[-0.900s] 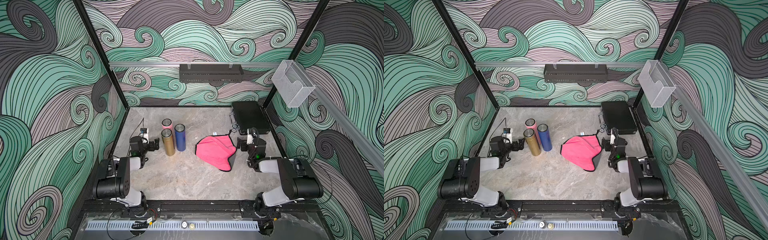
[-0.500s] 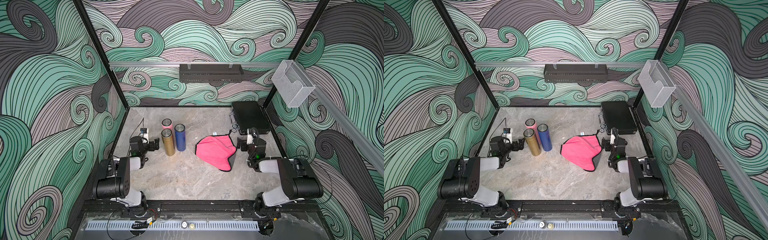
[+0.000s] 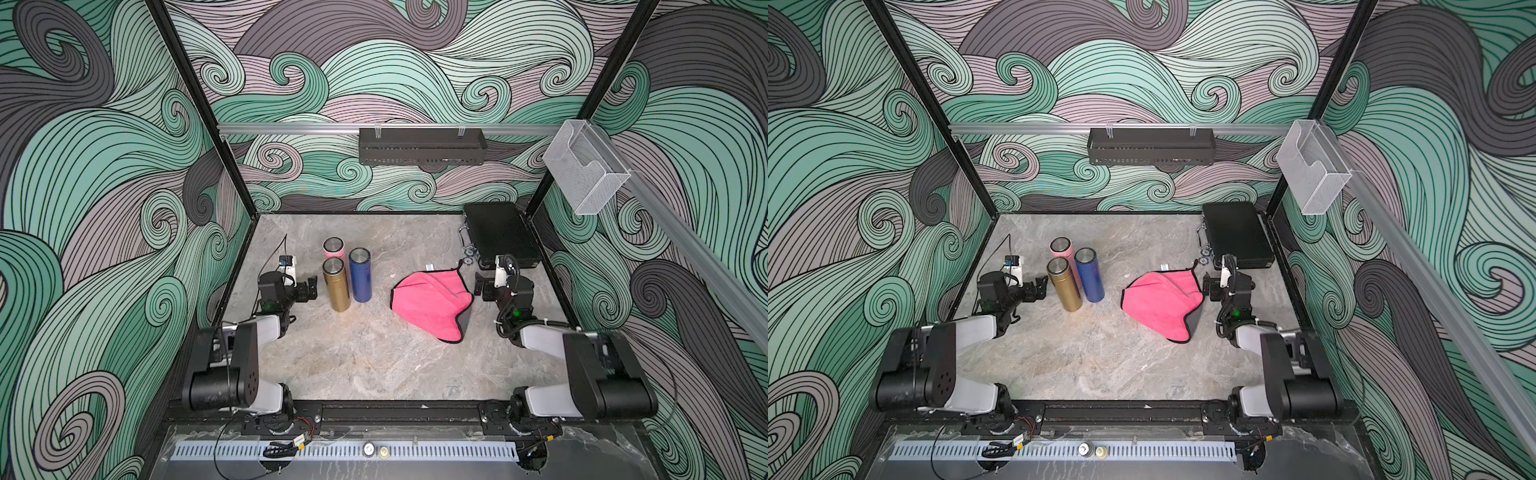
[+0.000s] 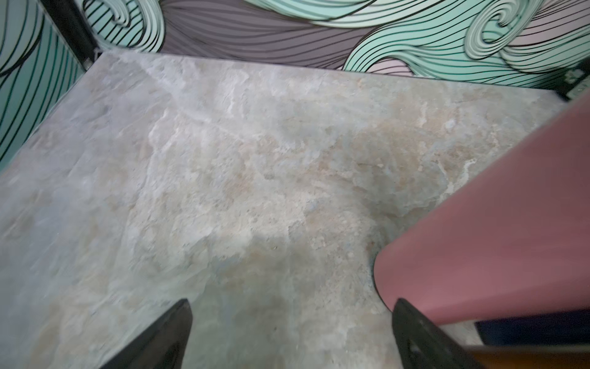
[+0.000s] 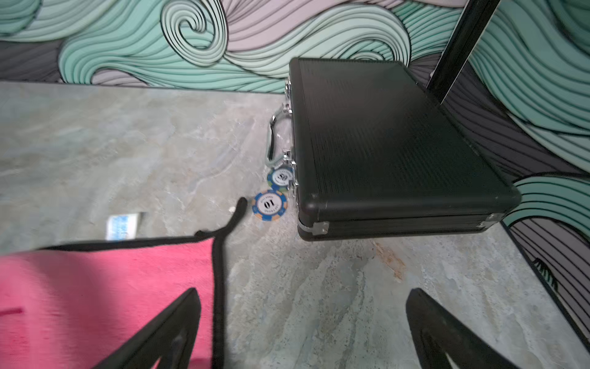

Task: Wipe the surface of the thermos
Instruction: Pick up the cleaning item at the center of the board.

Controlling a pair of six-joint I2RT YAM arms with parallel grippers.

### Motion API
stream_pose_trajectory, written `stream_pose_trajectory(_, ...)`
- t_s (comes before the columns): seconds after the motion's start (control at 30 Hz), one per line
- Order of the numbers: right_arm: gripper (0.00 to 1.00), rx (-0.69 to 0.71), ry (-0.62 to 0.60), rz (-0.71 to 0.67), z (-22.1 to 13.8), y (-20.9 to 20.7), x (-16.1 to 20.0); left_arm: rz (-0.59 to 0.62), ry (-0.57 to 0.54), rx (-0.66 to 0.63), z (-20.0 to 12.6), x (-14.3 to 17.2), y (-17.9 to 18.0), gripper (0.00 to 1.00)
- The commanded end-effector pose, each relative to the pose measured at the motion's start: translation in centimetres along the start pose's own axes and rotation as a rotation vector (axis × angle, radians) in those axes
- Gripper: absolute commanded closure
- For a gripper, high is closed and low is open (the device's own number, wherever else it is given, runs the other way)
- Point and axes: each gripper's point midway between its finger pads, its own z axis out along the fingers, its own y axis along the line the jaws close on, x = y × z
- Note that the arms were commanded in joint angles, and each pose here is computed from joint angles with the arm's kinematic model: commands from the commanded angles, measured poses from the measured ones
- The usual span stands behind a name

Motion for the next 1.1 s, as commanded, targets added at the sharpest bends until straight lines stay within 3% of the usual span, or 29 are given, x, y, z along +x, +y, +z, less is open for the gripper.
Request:
stream_pose_trajectory(0.0, 0.01, 0.060, 0.002, 0.090, -2.2, -0.9, -2.8, -0.083, 0.016, -0.097, -2.2, -3.2, 0.9, 0.01)
stream_pose_trajectory(0.07, 0.01, 0.108, -0.006, 0.204, -3.8, -1.9, -3.7, -0.107, -0.038, -0.070, -3.5, -4.5, 0.3, 0.01)
stream_pose_trajectory(0.17, 0.01, 0.191, 0.033, 0.448, -6.8, -3.5, -3.0, -0.244, -0.099, -0.069, -6.9, -5.9, -0.1, 0.01)
stream_pose_trajectory(0.23, 0.01, 0.163, 0.007, 0.491, -8.7, -3.4, -3.5, -0.313, -0.112, -0.040, -9.0, -6.6, -0.8, 0.01)
stream_pose_trajectory(0.3, 0.01, 0.146, -0.072, 0.563, -10.5, -3.7, -3.9, -0.321, -0.170, 0.078, -10.6, -8.2, -2.8, 0.01)
stream_pose_trajectory(0.37, 0.01, 0.084, -0.163, 0.579, -11.9, -3.4, -4.5, -0.339, -0.148, 0.143, -11.8, -8.8, -4.1, 0.01)
stream_pose_trajectory(0.47, 0.01, -0.045, -0.241, 0.571, -14.0, -1.9, -5.0, -0.455, -0.076, 0.100, -12.3, -7.6, -3.6, 0.01)
stream_pose_trajectory(0.53, 0.01, -0.024, -0.177, 0.588, -15.1, -2.1, -3.5, -0.510, -0.018, 0.078, -12.0, -6.2, -3.3, 0.01)
stream_pose_trajectory(0.63, 0.01, -0.113, -0.113, 0.561, -15.4, -0.3, -2.7, -0.516, 0.021, 0.131, -12.5, -5.6, -4.4, 0.01)
stream_pose_trajectory(0.8, 0.01, -0.201, 0.157, 0.507, -12.7, 3.5, -0.5, -0.515, -0.126, 0.264, -15.1, -6.8, -6.4, 0.01)
stream_pose_trajectory(0.93, 0.01, -0.227, 0.407, 0.301, -10.1, 9.9, 1.4, -0.443, -0.134, 0.262, -17.9, -6.7, -7.7, 0.01)
stream_pose_trajectory(1.07, 0.01, -0.271, 0.517, 0.156, -8.2, 16.5, 2.4, -0.366, -0.099, 0.282, -18.9, -5.6, -9.4, 0.01)
